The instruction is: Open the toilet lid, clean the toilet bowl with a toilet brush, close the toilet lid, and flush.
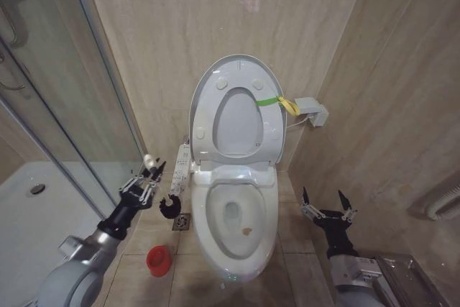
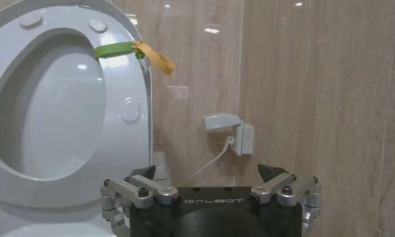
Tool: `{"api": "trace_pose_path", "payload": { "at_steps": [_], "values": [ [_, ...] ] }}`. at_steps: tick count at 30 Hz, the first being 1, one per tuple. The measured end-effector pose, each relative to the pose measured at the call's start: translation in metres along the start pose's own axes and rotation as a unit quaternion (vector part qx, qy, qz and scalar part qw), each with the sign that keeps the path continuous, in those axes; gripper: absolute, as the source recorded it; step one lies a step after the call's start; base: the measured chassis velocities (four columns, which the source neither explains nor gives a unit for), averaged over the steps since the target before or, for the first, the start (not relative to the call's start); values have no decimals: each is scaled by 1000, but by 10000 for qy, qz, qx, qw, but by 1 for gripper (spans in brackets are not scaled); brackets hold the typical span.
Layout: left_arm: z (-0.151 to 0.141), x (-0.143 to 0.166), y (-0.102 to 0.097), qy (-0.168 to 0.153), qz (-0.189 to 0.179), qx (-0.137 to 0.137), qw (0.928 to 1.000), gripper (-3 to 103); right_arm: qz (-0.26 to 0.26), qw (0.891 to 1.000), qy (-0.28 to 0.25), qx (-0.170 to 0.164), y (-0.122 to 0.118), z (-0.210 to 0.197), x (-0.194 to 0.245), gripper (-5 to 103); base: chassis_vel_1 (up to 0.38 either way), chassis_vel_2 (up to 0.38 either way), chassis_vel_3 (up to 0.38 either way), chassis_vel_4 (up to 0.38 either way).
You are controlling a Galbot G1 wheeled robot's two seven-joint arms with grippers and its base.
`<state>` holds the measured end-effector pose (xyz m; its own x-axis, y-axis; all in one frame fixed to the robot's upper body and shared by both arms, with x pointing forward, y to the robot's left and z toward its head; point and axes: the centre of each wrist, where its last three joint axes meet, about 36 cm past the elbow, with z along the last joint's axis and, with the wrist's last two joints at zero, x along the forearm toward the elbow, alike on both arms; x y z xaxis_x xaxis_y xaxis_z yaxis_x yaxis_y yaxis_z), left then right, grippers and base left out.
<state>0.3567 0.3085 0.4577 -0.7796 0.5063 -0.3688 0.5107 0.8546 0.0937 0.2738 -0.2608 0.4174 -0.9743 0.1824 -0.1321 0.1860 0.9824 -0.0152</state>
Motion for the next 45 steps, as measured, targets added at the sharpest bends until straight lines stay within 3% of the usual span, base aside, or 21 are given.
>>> {"api": "trace_pose_path", "payload": {
  "at_steps": [5, 12, 19, 23, 33, 38, 45],
  "values": [
    [9, -15, -10, 17, 181, 333, 9993, 19, 0, 10000, 0, -1, 0, 0, 0, 100, 0, 0, 0, 0],
    [15, -30, -20, -17, 381, 548, 9978, 19, 0, 10000, 0, 0, 0, 0, 0, 100, 0, 0, 0, 0],
    [21, -52, -15, -176, 689, 639, 9954, 19, 0, 10000, 0, 0, 0, 0, 0, 100, 0, 0, 0, 0],
    [32, -75, -8, -428, 1014, 656, 9918, 19, -1, 10000, 0, 0, 0, 0, 0, 100, 0, 0, 0, 0],
    [92, -107, -25, -260, 1319, 950, 9864, 19, 0, 10000, 0, 0, 0, 0, 0, 100, 0, 0, 0, 0],
    [132, -123, -32, 8, 1093, 755, 9911, 19, 0, 10000, 0, 0, 0, 0, 0, 100, 0, 0, 0, 0],
    [173, -144, -29, 114, 966, 644, 9932, 19, 0, 10000, 0, 0, 0, 0, 0, 100, 0, 0, 0, 0]
  ]
}}
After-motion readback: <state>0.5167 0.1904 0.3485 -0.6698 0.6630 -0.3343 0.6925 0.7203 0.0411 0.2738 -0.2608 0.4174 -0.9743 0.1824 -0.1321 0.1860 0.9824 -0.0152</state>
